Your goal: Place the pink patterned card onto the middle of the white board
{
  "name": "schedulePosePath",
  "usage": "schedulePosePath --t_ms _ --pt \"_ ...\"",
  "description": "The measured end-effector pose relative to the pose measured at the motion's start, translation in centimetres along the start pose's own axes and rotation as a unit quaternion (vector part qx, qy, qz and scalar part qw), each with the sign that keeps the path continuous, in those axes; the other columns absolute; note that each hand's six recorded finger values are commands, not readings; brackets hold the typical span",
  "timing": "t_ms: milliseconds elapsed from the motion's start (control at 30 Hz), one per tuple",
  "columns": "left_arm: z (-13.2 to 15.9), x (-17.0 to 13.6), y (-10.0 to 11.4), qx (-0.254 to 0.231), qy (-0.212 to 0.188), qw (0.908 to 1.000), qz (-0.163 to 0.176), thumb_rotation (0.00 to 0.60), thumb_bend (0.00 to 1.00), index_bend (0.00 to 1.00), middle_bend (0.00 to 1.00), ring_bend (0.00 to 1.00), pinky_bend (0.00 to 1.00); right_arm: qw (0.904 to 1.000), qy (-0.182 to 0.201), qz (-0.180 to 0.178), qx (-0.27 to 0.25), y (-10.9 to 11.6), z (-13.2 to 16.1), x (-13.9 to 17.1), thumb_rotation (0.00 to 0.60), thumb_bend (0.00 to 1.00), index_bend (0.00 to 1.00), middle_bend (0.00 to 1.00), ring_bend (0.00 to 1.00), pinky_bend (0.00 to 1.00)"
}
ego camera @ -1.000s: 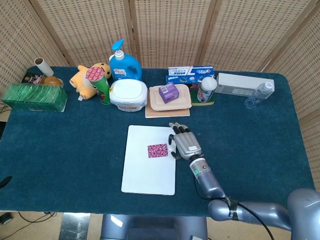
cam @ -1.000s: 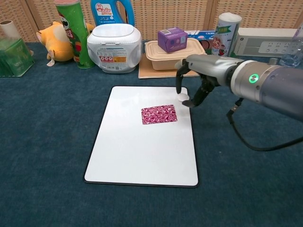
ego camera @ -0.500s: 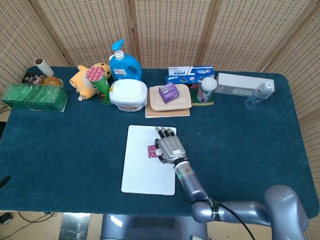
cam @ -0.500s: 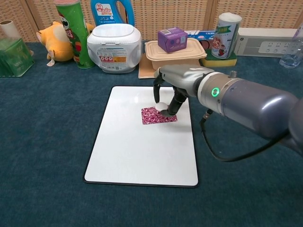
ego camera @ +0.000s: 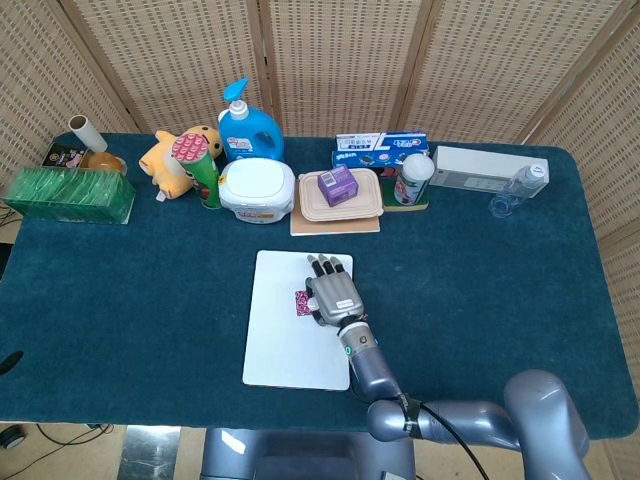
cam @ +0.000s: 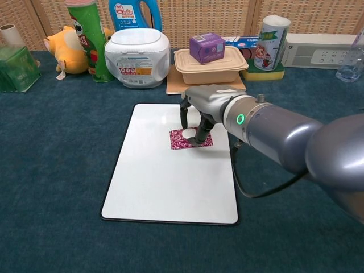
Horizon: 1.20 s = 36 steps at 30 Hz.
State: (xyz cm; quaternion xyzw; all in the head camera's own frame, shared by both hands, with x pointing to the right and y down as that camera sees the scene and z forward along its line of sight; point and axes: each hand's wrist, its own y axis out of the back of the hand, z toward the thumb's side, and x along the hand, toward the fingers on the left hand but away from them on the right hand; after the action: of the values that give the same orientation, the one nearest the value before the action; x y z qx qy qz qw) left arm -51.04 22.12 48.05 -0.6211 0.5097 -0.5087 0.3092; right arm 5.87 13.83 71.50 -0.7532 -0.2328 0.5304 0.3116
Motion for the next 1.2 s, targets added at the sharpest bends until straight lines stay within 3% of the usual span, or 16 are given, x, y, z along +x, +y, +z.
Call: schedulePosePath --t_ms 333,533,833,1000,1200 --pt "0.0 0.0 0.1 0.000 0.000 1.0000 0.001 0.600 0.09 0.00 0.00 0.00 0.00 0.9996 -0.015 0.018 -0.017 -0.3 -0.3 -0.5 0.600 0.34 0.18 0.03 0.00 0.04" --pt "-0.1 0.0 0.1 -0.002 0.000 1.0000 0.001 0.600 0.09 0.00 0.00 0.00 0.00 0.9997 -0.008 0.001 -0.024 1.4 -0.6 -0.1 0.600 0.34 0.14 0.03 0.00 0.04" --pt "-0.2 -0.2 0.3 -0.006 0.000 1.0000 0.003 0.600 0.09 0.00 0.00 0.00 0.00 0.9987 0.002 -0.050 -0.006 5.3 -4.8 2.4 0.600 0.32 0.14 0.04 0.00 0.04" --pt "0.0 -0.3 0.2 -0.005 -0.003 1.0000 0.002 0.600 0.09 0.00 0.00 0.00 0.00 0.9964 0.011 -0.084 -0.003 6.3 -8.0 4.2 0.600 0.15 0.13 0.03 0.00 0.05" --pt "0.3 -0.4 0.3 0.000 -0.004 1.0000 0.008 0.600 0.09 0.00 0.00 0.00 0.00 0.9869 0.020 -0.160 0.001 7.5 -13.7 7.8 0.600 0.01 0.05 0.00 0.00 0.00"
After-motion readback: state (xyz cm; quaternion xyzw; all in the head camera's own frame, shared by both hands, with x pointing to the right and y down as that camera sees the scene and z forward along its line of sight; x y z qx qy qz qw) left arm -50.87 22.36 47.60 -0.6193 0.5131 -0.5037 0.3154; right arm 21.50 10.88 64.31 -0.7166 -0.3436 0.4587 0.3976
